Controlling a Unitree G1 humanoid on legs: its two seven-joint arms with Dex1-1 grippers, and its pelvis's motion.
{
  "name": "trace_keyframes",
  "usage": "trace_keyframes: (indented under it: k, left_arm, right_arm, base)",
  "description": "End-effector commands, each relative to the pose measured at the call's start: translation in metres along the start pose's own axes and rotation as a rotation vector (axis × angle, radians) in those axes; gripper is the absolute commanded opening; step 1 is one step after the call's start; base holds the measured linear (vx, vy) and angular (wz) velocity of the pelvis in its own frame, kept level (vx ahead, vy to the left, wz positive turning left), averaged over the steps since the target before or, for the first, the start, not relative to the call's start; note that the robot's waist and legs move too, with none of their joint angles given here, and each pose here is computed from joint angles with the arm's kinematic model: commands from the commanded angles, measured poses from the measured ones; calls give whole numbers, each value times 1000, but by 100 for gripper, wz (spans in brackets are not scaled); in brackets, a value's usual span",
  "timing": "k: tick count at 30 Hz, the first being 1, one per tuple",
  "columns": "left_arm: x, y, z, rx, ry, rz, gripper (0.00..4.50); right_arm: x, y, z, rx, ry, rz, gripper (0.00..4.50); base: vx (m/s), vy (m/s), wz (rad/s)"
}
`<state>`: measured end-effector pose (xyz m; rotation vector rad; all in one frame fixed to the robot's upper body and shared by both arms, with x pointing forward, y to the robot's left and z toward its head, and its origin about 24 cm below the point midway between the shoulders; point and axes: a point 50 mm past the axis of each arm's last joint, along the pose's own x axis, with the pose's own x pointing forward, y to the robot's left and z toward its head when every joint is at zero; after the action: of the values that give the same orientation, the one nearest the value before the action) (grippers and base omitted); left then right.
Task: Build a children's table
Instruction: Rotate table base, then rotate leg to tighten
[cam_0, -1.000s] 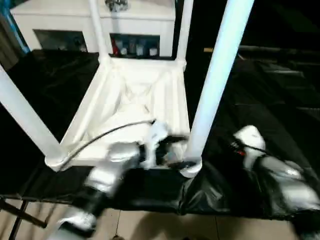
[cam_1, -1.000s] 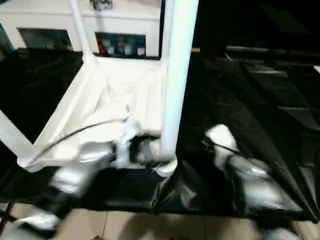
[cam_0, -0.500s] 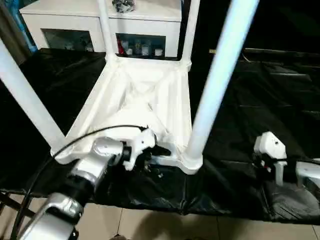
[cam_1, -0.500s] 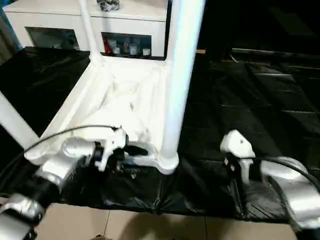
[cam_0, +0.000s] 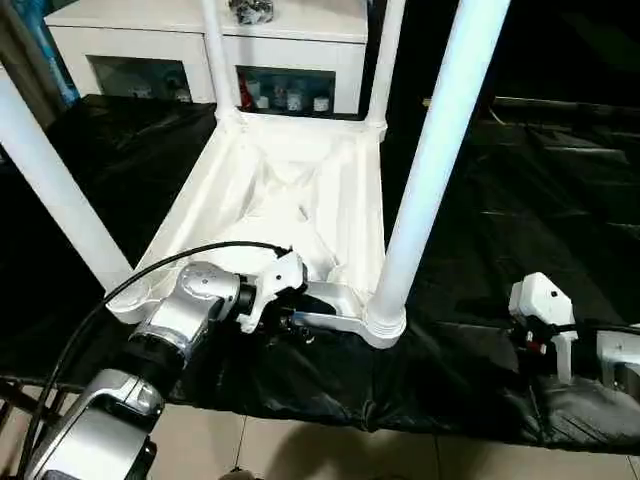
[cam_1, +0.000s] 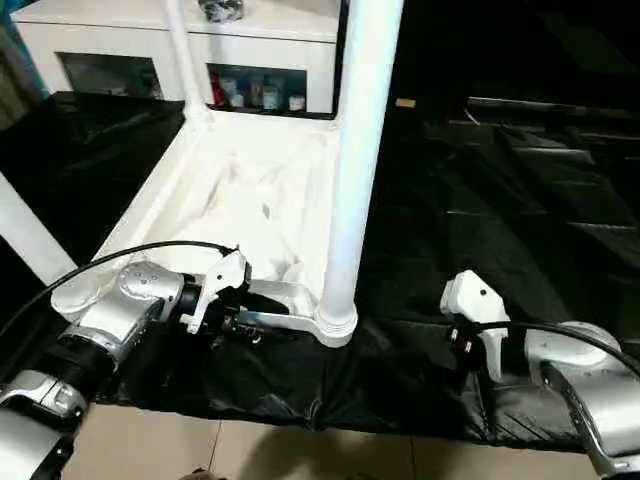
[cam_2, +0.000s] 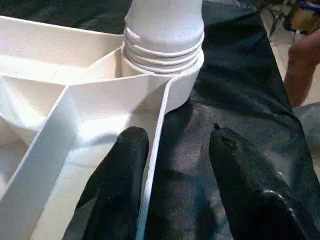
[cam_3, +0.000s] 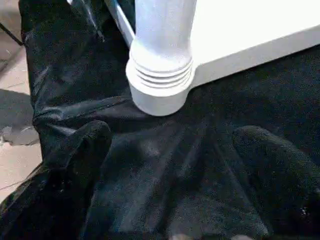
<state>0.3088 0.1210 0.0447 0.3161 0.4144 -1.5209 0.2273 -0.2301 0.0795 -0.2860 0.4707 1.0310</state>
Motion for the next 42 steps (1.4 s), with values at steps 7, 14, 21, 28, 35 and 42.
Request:
trace_keyframes:
  k: [7,14,21,28,35,42]
  left_arm:
    - [-4,6,7,79,69,-17,154]
    - [-3,6,6,101,102,-31,98]
    - [-5,7,2,125,190,-64,50]
    - [-6,8,3,102,174,-58,7]
    - [10,1,-3,19,119,-27,3]
    - [31,-5,-3,-17,70,17,3]
  right_arm:
    - [-1,3,3,-9,10,19,450]
    - [0,4,3,-7,14,24,450]
    - [3,5,1,-10,17,29,450]
    - [7,6,5,-15,-14,32,450]
    - [34,11,12,-7,-94,41,450]
    - [65,2,16,-70,-91,-37,450]
  base:
    - [0,0,0]
    - [0,0,0]
    - [0,0,0]
    - [0,0,0]
    - [0,0,0]
    - [0,0,0]
